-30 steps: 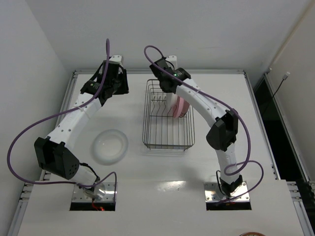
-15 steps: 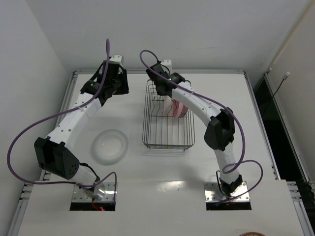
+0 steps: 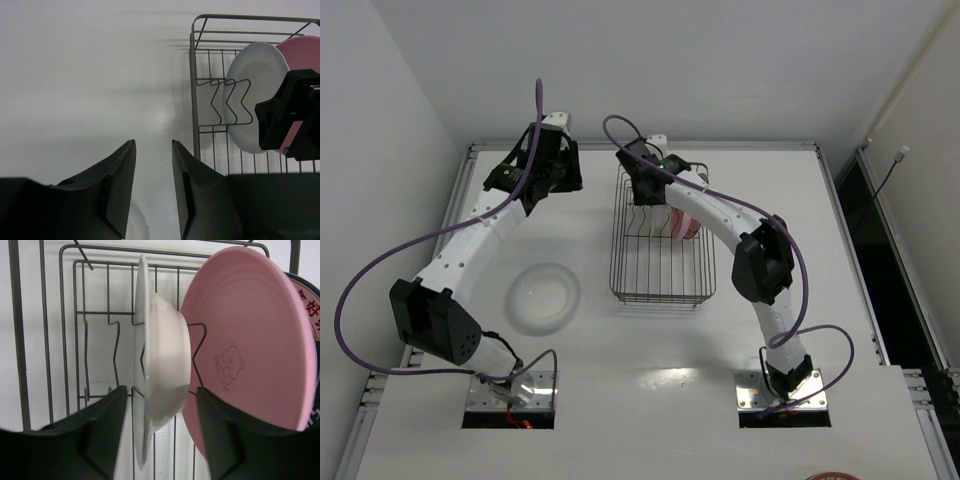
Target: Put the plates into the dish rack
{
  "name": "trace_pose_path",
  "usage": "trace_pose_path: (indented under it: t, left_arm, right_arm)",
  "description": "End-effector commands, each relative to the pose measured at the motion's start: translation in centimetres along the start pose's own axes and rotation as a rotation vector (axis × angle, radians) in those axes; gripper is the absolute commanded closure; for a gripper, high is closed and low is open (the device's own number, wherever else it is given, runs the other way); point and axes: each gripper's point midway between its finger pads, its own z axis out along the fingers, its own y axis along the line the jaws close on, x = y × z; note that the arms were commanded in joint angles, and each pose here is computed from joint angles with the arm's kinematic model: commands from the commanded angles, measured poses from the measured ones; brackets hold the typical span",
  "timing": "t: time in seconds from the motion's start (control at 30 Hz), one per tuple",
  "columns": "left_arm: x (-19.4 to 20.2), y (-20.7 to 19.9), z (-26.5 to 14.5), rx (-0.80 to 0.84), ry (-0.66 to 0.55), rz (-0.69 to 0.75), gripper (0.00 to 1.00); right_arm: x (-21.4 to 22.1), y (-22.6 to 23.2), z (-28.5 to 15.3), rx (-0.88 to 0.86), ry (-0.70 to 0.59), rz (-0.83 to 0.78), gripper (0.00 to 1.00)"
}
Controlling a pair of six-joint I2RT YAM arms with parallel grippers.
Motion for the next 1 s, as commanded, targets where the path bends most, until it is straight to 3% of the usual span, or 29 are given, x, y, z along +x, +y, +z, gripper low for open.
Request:
trace_pose_path:
  t: [0.0,0.1,0.27,0.33,0.37,0.4,0.43,0.5,0.6,0.67,0.77,0.97]
  left_arm:
    - [-1.9,0.5,-1.5,0.002,-0.068,-0.027,0.68]
    - [-2.0,1.0,-1.5,-0.008,-0.070,-0.034,0.68]
    - [-1.8,2.0,-0.7,-0.067,-0.066,-0.032,0.55]
    - [-1.6,2.3,-0.3,-0.091,-0.063,-0.043,0.34]
    - [-1.4,2.5,0.2,-0.107,-0.056,-0.052,0.12]
    - [-0.8,2.9,0.6,-0.125,-0.041,-0.048,0.00]
    - [-0.1,2.9,1.1,-0.131,-0.023,-0.058,0.00]
    - [1.2,2.8,2.8,-0.129,0.027,-0.050,0.00]
    - [4.7,2.4,5.2,-0.104,0.156,-0.036,0.00]
    - [8.5,2.6,7.3,-0.092,0.305,-0.035,0.00]
    - [10.8,2.3,8.6,-0.046,0.395,-0.072,0.00]
    - [13.8,2.9,6.9,-0.066,0.437,-0.140,0.00]
  right_arm:
    - [-5.1,-1.1,-4.5,-0.049,-0.109,0.084,0.41]
    - [-7.1,-1.6,-7.1,-0.092,-0.156,0.110,0.34]
    - [-9.8,-2.7,-12.8,-0.218,-0.235,0.123,0.25]
    - [-10.5,-3.3,-15.5,-0.280,-0.266,0.107,0.25]
    - [-10.2,-3.5,-16.1,-0.300,-0.263,0.094,0.25]
    - [-10.1,-4.0,-16.6,-0.314,-0.261,0.100,0.23]
    - [-10.3,-4.9,-18.8,-0.359,-0.292,0.103,0.23]
    - [-8.5,-6.2,-19.2,-0.348,-0.281,0.066,0.21]
    - [-5.6,-9.9,-21.2,-0.336,-0.306,0.076,0.14]
    - [-2.2,-11.3,-20.7,-0.325,-0.284,0.052,0.10]
    - [0.6,-14.6,-22.2,-0.308,-0.322,0.080,0.06]
    - [4.0,-17.3,-22.1,-0.251,-0.278,0.042,0.03]
